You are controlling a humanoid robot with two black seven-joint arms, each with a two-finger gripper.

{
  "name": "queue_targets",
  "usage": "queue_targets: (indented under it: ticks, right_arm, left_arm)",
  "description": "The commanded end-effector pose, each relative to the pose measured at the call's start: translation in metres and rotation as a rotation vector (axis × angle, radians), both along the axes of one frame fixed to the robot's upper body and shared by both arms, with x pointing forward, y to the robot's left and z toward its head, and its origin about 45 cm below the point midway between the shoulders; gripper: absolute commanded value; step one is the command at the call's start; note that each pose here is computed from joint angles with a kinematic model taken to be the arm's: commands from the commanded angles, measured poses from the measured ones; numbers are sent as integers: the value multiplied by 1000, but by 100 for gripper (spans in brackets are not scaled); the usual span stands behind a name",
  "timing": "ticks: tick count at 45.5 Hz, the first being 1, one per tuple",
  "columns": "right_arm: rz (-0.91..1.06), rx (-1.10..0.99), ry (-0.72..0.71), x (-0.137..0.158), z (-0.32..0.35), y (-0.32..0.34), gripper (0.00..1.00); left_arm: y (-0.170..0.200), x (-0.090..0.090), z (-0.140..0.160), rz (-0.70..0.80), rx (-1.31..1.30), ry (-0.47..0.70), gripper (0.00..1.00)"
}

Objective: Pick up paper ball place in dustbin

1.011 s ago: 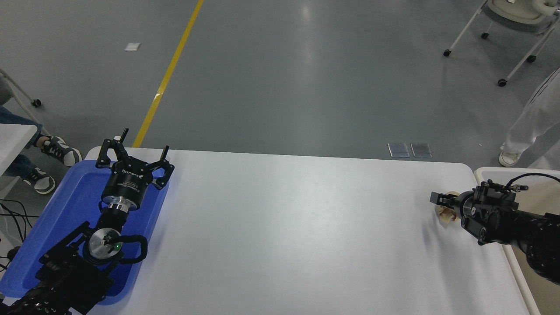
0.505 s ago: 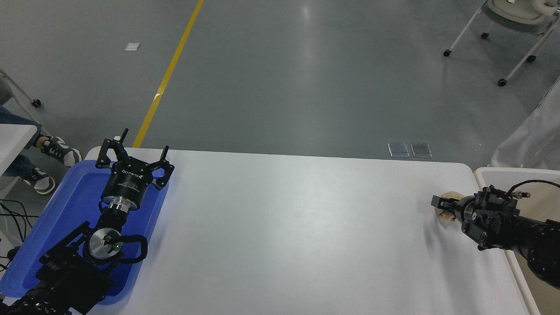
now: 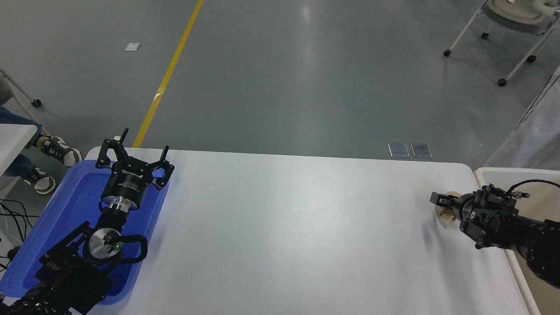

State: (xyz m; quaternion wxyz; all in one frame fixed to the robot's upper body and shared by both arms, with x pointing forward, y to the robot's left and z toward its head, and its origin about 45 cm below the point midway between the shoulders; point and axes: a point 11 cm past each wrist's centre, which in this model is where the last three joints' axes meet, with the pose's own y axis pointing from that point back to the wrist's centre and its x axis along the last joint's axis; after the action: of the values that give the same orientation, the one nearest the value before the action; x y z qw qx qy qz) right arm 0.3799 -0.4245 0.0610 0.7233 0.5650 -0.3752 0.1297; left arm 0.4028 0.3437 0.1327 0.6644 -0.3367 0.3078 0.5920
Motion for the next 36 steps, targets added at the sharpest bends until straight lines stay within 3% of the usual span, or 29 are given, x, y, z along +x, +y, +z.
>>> queue_targets:
  ticks: [1, 5, 10, 15, 22, 36]
  right_arm:
    - [-9, 15, -7, -2, -3, 3, 60]
    - [-9, 16, 0, -4, -5, 4, 49]
    - [-6, 25, 11, -6, -8, 7, 28]
    - [-27, 57, 26, -10, -13, 11, 0]
    - [-87, 144, 50, -21, -21, 19, 0]
    - [-104, 182, 61, -17, -4, 16, 0]
  left_arm:
    - [0, 0, 0, 0, 0, 0, 100]
    - [0, 0, 0, 0, 0, 0, 100]
    - [0, 0, 0, 0, 0, 0, 100]
    - [0, 0, 0, 0, 0, 0, 100]
    - [0, 0, 0, 0, 0, 0, 100]
    - [0, 0, 0, 0, 0, 0, 100]
